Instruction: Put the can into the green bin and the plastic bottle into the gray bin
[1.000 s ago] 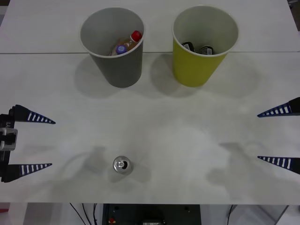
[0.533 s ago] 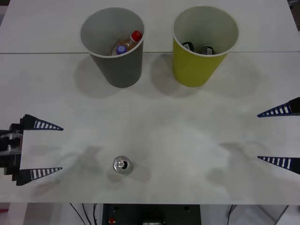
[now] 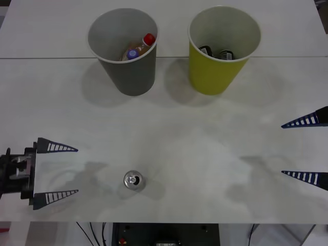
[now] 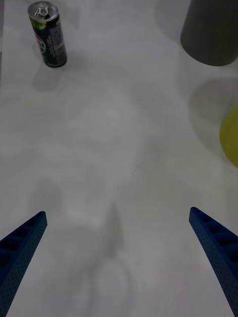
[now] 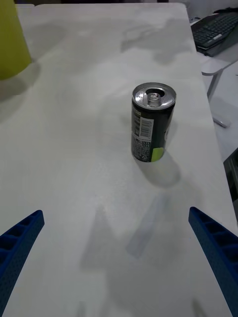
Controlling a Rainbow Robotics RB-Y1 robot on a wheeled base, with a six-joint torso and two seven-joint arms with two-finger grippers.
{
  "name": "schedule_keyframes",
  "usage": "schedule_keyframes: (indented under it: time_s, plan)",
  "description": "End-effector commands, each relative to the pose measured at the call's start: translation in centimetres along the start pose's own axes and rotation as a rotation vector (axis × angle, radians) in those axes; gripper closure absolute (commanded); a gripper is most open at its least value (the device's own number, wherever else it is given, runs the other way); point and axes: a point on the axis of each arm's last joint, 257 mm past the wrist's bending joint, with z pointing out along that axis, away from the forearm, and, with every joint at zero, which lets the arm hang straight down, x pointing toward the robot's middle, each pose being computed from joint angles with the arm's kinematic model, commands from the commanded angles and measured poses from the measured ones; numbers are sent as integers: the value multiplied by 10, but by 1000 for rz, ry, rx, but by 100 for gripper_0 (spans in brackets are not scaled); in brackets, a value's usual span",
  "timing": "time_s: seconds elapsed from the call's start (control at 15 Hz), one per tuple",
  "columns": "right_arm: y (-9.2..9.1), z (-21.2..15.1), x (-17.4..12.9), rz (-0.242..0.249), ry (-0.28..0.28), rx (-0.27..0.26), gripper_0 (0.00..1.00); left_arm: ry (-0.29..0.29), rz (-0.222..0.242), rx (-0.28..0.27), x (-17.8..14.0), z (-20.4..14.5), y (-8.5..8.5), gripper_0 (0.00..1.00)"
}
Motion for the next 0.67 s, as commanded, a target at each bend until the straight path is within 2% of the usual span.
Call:
schedule_keyframes:
  time_s: [0.07,0.4,0.53,0.67]
  plan:
    - [0,0,0,0,0,0,0,-65,-34,-3,0,8,-5,0]
    - [0,0,0,0,0,0,0,-130,-31,-21,-9,32,-11,0]
    - [0,0,0,0,0,0,0,-166,-40,-11,-14,49,-22,0]
    - [0,0,0,0,0,0,0,-189,-44,-20,-18,61,-25,0]
